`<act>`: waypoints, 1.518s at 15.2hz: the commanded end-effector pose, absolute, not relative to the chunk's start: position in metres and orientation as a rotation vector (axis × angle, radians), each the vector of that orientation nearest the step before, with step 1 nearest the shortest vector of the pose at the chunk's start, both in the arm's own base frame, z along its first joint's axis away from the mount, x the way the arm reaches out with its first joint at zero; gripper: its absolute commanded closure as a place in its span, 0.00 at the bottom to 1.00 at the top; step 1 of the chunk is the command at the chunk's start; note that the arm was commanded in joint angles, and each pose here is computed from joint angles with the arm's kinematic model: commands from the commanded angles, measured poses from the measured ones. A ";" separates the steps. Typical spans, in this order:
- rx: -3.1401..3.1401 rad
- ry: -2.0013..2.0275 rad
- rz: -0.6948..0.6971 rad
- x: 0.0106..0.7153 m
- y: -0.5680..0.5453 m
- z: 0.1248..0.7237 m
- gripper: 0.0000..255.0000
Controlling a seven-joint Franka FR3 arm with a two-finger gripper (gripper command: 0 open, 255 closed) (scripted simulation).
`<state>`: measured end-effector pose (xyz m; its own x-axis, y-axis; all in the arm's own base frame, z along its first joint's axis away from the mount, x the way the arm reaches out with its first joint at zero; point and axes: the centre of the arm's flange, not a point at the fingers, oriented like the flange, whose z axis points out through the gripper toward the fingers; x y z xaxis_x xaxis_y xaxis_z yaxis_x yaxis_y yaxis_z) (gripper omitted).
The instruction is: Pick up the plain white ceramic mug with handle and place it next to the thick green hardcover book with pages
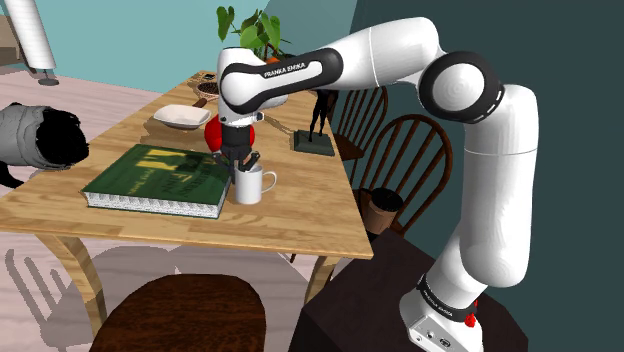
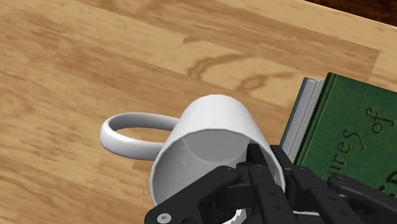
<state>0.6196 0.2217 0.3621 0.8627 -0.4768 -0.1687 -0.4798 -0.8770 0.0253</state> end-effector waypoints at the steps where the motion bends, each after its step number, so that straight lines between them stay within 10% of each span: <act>1: -3.015 0.774 0.265 0.619 0.222 0.359 1.00; 7: -3.015 0.774 0.265 0.619 0.222 0.359 1.00; 8: -3.015 0.774 0.265 0.619 0.222 0.359 0.00; 23: -3.015 0.774 0.265 0.627 0.219 0.408 0.00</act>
